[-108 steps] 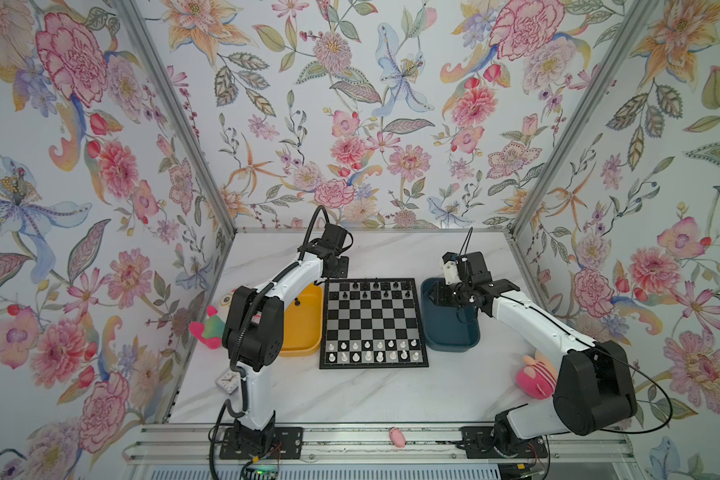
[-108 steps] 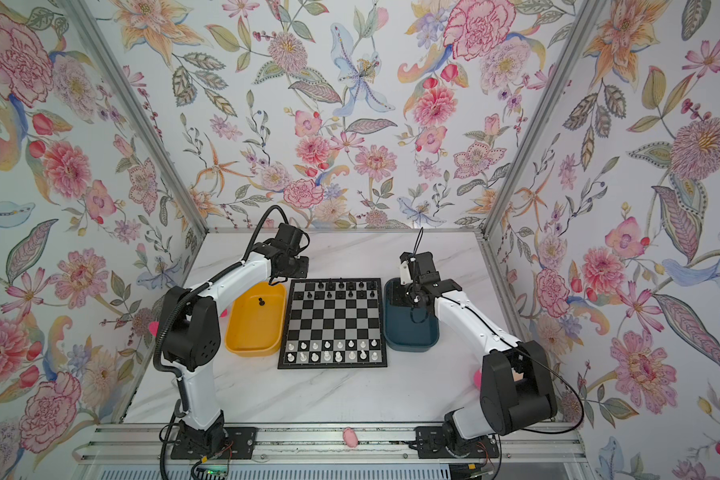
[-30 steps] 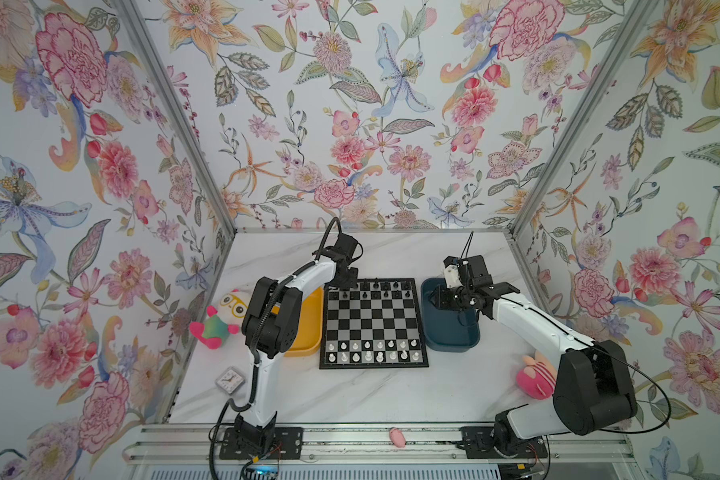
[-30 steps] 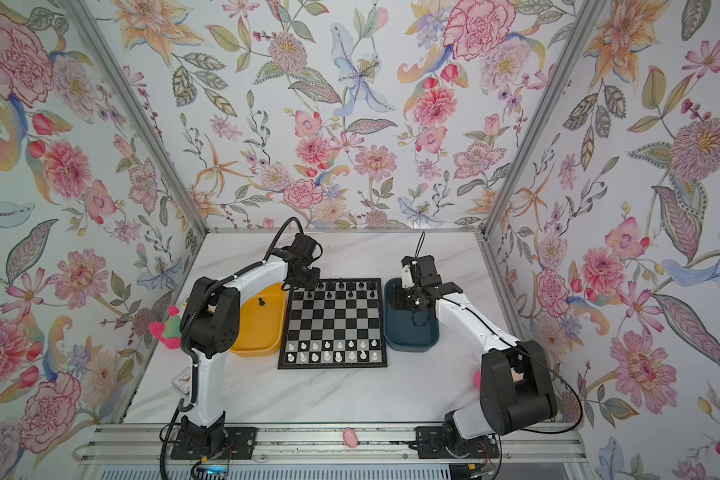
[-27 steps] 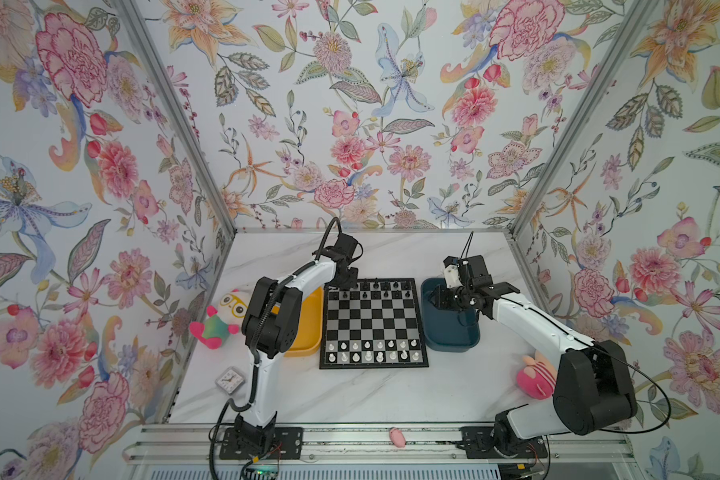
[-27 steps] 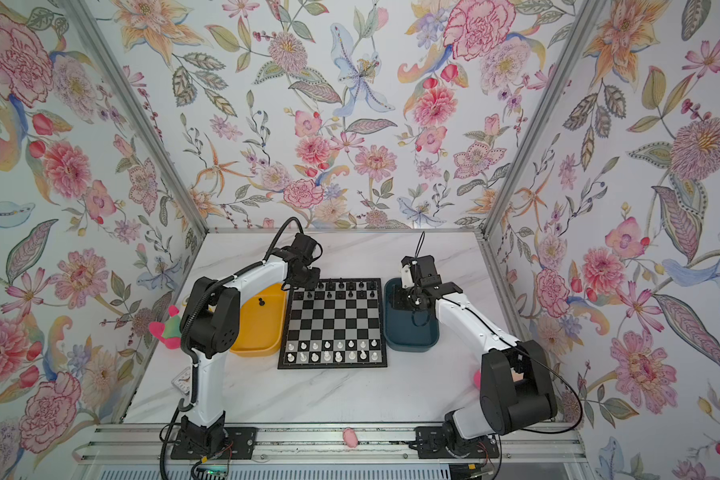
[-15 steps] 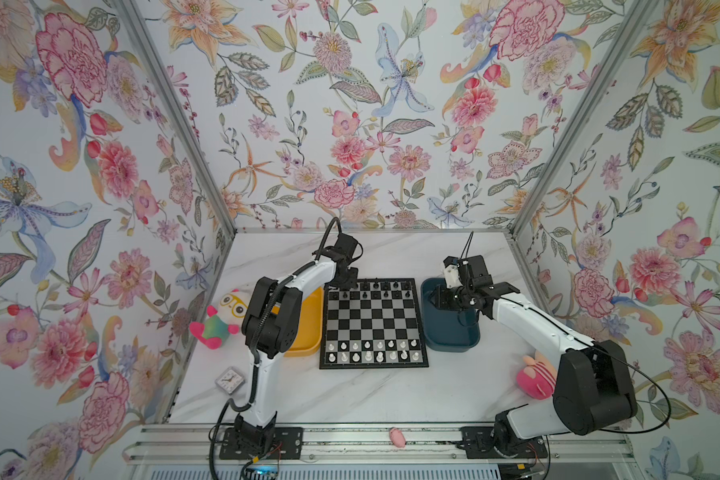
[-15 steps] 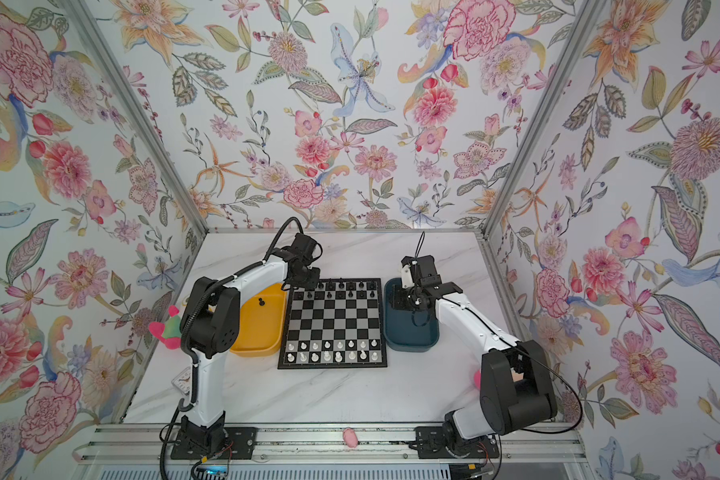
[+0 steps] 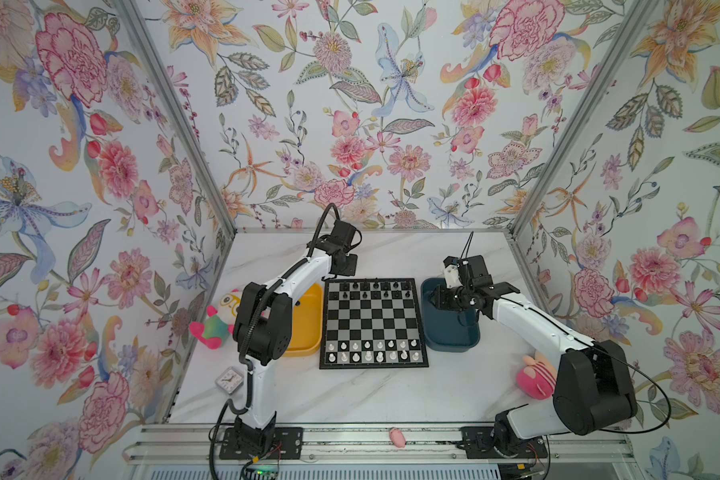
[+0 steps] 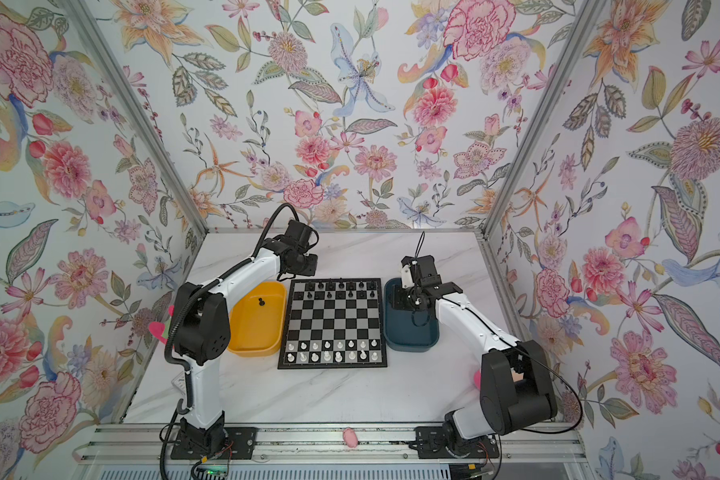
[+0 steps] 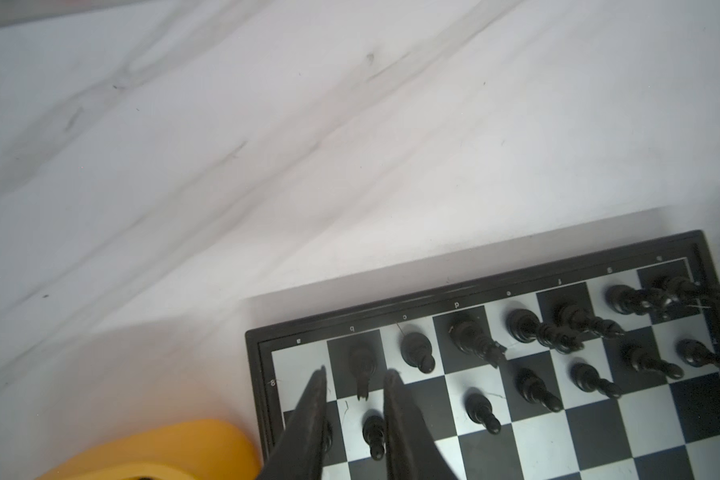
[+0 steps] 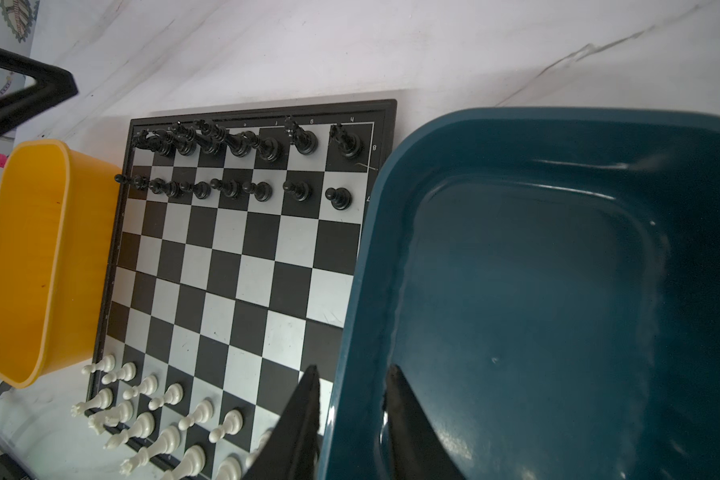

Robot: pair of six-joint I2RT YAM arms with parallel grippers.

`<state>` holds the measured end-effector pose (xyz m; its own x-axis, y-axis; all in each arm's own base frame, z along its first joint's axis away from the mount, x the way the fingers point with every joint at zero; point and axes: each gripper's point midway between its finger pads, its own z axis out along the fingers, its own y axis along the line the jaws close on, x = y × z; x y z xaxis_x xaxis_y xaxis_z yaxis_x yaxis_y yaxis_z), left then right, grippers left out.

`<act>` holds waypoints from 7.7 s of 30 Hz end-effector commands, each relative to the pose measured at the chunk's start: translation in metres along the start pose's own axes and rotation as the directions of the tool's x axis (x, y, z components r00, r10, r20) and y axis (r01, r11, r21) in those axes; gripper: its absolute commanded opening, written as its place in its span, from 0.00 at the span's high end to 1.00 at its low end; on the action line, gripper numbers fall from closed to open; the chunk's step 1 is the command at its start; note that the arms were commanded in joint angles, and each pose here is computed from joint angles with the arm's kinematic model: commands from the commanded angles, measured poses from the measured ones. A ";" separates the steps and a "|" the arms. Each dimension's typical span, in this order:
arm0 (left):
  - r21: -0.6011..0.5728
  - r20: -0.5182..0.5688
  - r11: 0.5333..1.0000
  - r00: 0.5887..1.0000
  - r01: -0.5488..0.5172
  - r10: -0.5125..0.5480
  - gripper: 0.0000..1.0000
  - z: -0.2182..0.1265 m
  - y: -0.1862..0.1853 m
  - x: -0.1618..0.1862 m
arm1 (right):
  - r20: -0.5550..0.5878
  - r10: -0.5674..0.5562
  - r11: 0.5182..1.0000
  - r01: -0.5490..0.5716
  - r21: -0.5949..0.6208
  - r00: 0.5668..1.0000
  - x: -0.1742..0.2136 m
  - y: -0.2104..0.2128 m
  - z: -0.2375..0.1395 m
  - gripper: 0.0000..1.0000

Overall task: Set up the chess pieces on the board
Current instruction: 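Open the left gripper and swing it back over the yellow tray, then lower the open left gripper around the last black piece in the yellow tray, then close the left gripper on the last black piece, then lift the black piece and carry it with the left gripper over the board, then lower the black piece onto the corner square of the black back row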

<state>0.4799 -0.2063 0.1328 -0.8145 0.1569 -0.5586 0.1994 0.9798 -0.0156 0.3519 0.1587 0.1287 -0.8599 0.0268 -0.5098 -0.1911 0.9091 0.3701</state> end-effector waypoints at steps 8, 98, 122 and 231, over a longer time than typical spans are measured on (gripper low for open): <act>-0.146 0.145 0.988 0.989 0.051 -0.029 0.72 -0.085 0.051 0.000 | 0.032 -0.011 1.000 0.012 -0.027 0.999 -0.008 0.014 -0.011 0.71; -0.180 -0.072 0.944 0.954 0.276 -0.292 0.74 0.026 0.153 0.125 | -0.011 -0.029 0.999 0.029 0.024 1.000 -0.006 0.019 -0.004 0.71; -0.175 -0.079 0.944 0.952 0.279 -0.296 0.88 0.025 0.151 0.127 | -0.018 -0.026 0.999 0.026 0.029 1.000 -0.003 0.016 -0.003 0.71; -0.016 -0.118 0.999 0.992 0.051 -0.053 0.76 0.056 0.035 0.058 | -0.024 0.011 0.999 -0.010 0.048 1.000 0.007 0.001 -0.002 0.71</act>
<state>0.4678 -0.1694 0.0545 -0.8815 0.0998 -0.4615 0.1407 0.9885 -0.0550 0.3485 0.1618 0.1351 -0.8604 0.0166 -0.5094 -0.1812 0.9242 0.3362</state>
